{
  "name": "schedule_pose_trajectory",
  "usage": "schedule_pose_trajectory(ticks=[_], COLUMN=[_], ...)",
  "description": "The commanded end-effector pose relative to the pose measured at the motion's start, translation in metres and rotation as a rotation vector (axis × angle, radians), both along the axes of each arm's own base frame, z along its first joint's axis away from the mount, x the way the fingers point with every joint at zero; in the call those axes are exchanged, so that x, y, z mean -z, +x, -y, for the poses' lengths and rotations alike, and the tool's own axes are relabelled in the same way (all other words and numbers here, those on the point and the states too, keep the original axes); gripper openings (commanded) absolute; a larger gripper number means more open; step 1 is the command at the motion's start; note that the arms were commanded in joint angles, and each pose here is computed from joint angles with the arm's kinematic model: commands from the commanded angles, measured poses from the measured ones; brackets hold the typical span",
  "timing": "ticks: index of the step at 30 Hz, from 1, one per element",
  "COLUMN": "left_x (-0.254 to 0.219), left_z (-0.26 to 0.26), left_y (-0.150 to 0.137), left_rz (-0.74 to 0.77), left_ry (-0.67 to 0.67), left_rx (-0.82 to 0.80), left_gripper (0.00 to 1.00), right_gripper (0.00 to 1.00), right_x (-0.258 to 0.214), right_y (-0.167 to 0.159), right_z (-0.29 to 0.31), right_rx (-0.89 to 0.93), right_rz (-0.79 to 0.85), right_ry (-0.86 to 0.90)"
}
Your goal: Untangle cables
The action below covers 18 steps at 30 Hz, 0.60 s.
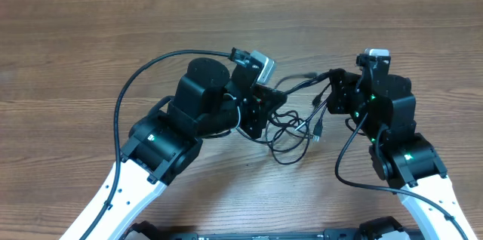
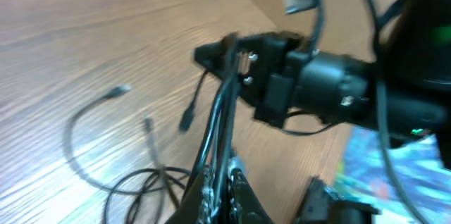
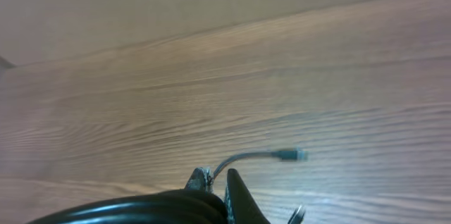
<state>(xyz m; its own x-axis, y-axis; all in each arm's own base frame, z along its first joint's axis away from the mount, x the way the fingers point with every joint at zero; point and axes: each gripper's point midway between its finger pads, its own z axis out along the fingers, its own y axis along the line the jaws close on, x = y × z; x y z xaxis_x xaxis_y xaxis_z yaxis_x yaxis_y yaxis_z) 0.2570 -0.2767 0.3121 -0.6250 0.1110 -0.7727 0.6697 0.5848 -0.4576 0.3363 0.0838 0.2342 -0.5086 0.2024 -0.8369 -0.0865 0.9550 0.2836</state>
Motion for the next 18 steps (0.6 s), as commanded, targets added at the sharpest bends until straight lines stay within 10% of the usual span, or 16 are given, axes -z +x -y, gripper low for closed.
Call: schedule_pose_trajectory(ticks=[1, 3, 9, 18], left_x=[-0.022, -0.022, -0.022, -0.023], left_z=[-0.022, -0.022, -0.022, -0.038], left_y=[-0.001, -0.001, -0.001, 0.02], left_rz=[0.114, 0.112, 0.112, 0.089], left_ry=[0.031, 0.031, 0.03, 0.029], left_rx=[-0.064, -0.062, -0.061, -0.244], left_gripper=[0.04, 0.04, 0.04, 0.04], right_gripper=[0.04, 0.1, 0.95, 1.0], right_x=[-0.014, -0.027, -0.071, 0.018], right_y=[0.009, 0.011, 0.02, -0.01], right_z=[0.075, 0.081, 0.092, 0.018], right_rx=[0.343, 0.36, 0.437, -0.035], right_rz=[0.07, 0.119, 0.296, -0.062], right_ry=[-0.18, -0.233, -0.251, -0.152])
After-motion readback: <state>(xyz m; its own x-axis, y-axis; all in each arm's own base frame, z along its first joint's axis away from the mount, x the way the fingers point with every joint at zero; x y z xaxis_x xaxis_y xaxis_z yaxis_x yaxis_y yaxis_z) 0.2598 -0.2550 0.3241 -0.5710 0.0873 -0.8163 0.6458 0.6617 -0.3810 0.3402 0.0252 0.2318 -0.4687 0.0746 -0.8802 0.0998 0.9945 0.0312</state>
